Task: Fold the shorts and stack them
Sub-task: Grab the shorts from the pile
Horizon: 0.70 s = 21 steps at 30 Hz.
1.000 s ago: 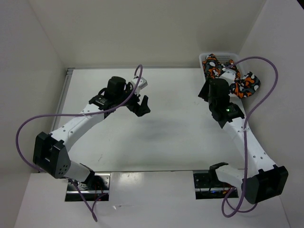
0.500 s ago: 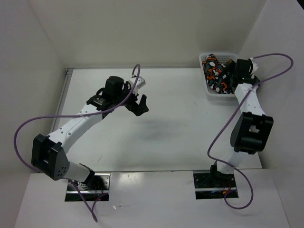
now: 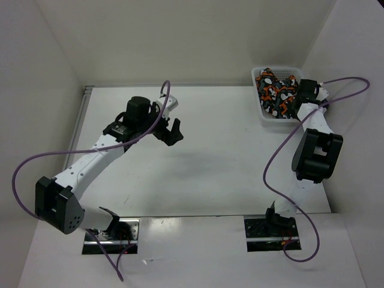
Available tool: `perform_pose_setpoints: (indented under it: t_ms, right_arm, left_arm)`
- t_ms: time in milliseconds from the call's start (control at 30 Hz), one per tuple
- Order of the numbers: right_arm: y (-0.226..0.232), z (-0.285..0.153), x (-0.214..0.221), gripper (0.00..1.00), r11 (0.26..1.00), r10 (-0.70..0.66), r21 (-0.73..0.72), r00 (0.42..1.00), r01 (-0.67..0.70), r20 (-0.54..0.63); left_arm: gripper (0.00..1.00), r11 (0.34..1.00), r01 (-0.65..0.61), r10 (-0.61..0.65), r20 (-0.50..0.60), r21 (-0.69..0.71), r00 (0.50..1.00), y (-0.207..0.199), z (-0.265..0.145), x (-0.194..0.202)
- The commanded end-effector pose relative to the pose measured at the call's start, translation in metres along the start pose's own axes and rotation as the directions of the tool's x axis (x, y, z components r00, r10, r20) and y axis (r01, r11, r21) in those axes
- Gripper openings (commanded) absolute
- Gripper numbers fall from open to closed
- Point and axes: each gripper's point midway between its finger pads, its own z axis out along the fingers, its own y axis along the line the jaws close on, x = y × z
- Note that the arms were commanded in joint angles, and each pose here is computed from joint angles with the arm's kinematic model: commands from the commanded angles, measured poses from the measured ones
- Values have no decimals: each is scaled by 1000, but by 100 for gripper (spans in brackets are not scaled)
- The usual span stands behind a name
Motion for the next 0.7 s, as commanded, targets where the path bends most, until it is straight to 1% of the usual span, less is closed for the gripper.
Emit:
perform_pose_setpoints:
  t_ms: [0,33,67,100,133,333,367,433,500,567,600,667]
  right_arm:
    - [-3,2,-17,0,999,17,44,999,-19,50]
    - [-1,-7,-20,0,999,21,24,998,-23,56]
    - [-3,-9,-13,0,1000,21,16,999,-22,46]
    - [7,-16,-13,0,999,21,-27,998,-20,56]
    - [9,-22,-11,0,999,17,-37,998,-15,58]
    - [66,-89,-11,0,979,-27,-197,992,50,120]
    - [81,-109,-13,0,968,-30,-241,990,64,139]
    - [98,-135,-17,0,949,-40,-303,987,86,153]
    - [117,-169,-21,0,922,-48,-371,983,112,178]
    - [144,-215,-22,0,871,-79,-461,974,171,212]
    - [150,-228,-24,0,862,-86,-471,969,190,233]
    - [155,-250,-32,0,860,-90,-464,957,214,275]
  left_arm:
    - [100,1000,-27,27,64,-8,998,-3,-13,-12]
    - [100,1000,-24,24,56,-7,998,-2,-12,-8]
    - [100,1000,-24,24,55,-7,998,-2,-12,-8]
    - [100,1000,-24,24,55,-7,998,-2,-12,-8]
    - [100,1000,-24,24,55,-7,998,-2,-12,-8]
    - [100,1000,-19,20,57,-15,998,1,-13,-8]
    - [100,1000,-23,24,66,-7,998,0,-13,-11]
    - [100,999,-15,17,77,-29,997,9,-15,-13]
    - [100,999,-8,11,79,-41,997,14,-18,-11]
    - [100,999,-1,6,81,-53,997,19,-20,-11]
    - [100,997,11,-5,84,-75,996,29,-23,-11]
    - [100,996,15,-8,87,-83,996,31,-28,-11]
